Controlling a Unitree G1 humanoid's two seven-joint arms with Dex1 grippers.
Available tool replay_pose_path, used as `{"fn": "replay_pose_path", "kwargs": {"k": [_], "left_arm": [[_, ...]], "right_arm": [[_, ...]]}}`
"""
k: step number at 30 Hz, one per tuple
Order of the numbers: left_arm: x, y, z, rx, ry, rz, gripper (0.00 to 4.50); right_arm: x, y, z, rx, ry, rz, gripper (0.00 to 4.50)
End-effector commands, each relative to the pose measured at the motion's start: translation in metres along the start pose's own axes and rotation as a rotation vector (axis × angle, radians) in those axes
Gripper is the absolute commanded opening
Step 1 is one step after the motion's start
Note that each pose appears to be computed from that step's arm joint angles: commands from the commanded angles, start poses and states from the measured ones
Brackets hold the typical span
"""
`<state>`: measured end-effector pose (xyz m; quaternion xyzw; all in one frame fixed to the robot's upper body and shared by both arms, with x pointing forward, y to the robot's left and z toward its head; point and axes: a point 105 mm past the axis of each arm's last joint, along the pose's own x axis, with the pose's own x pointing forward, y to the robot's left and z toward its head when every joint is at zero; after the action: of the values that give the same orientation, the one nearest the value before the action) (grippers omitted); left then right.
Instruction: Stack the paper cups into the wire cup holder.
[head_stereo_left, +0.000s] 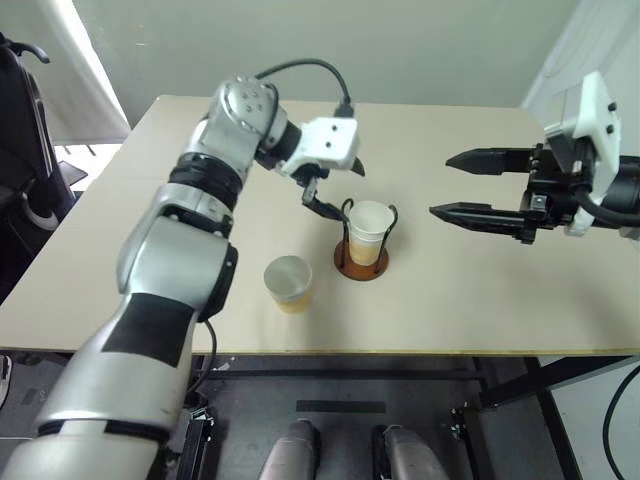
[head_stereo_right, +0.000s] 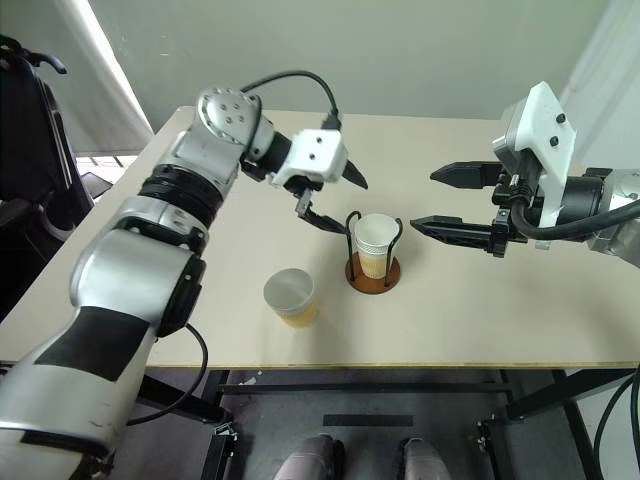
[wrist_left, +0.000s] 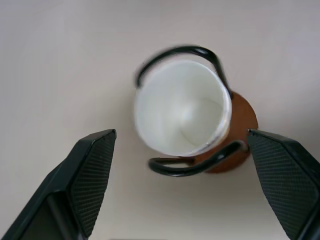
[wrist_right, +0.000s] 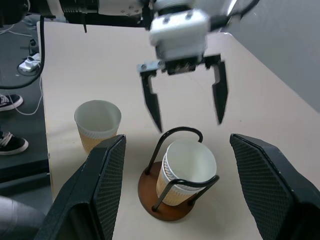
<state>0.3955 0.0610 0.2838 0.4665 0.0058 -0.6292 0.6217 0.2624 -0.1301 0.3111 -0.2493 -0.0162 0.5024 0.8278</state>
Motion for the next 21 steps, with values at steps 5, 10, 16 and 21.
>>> {"fn": "replay_pose_path", "kwargs": {"k": [5, 10, 16, 21], "left_arm": [[-0.058, 0.014, 0.011, -0.24, -0.228, 0.132, 4.47], [-0.081, 0.007, 0.0, -0.403, -0.33, 0.173, 4.47], [-0.096, -0.014, -0.016, -0.474, -0.356, 0.177, 4.47], [-0.11, -0.033, -0.037, -0.485, -0.298, 0.21, 4.47]], "right_arm": [[0.001, 0.011, 0.014, -0.015, -0.05, 0.068, 3.35], [0.012, 0.022, 0.014, 0.0, -0.053, 0.141, 3.35], [0.037, 0.034, 0.004, -0.057, 0.004, 0.213, 3.35], [0.063, 0.037, -0.003, -0.121, 0.021, 0.251, 3.35]]}}
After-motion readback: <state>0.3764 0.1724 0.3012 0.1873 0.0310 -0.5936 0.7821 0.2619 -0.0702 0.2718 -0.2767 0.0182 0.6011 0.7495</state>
